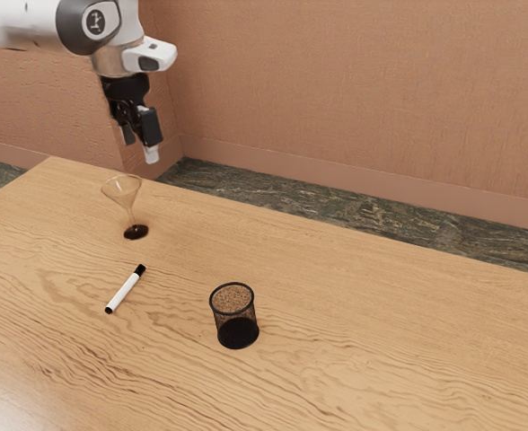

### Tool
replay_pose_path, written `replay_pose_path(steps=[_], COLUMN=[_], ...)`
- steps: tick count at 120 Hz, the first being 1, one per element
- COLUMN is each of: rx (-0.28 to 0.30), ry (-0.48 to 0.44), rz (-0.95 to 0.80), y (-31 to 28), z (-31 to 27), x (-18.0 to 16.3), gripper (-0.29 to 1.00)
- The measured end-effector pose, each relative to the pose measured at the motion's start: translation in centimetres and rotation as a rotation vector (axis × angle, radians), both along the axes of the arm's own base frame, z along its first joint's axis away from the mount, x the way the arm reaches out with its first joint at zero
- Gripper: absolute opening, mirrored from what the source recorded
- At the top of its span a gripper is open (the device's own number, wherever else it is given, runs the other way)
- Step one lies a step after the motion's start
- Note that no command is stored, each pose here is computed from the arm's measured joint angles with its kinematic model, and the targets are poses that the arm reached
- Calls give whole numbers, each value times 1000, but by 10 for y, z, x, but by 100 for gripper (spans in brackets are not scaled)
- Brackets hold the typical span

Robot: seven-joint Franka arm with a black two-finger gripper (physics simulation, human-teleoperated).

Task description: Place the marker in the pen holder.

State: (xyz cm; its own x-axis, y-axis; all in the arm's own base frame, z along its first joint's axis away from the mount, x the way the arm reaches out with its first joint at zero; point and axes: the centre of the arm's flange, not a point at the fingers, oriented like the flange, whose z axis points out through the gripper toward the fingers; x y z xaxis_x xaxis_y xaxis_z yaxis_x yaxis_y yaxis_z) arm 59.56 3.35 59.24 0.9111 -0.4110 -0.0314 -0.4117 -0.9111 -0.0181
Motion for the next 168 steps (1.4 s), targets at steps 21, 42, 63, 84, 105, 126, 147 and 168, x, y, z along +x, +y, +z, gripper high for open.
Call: replay_pose_path(steps=[21, 42, 63, 84, 105, 126, 147, 168], rx=[5, 7, 29, 43, 31, 17, 34, 50], ry=[4, 51, 92, 103, 32, 22, 37, 56], rz=[-43, 140, 175, 298, 465, 611, 689, 710], y=[9, 117, 114, 121, 126, 127, 123, 126], z=[2, -37, -98, -165, -189, -222, -255, -287], x=[-2, -26, -33, -46, -31, -19, -12, -5], gripper=[70, 70, 70, 70, 70, 58, 41, 34])
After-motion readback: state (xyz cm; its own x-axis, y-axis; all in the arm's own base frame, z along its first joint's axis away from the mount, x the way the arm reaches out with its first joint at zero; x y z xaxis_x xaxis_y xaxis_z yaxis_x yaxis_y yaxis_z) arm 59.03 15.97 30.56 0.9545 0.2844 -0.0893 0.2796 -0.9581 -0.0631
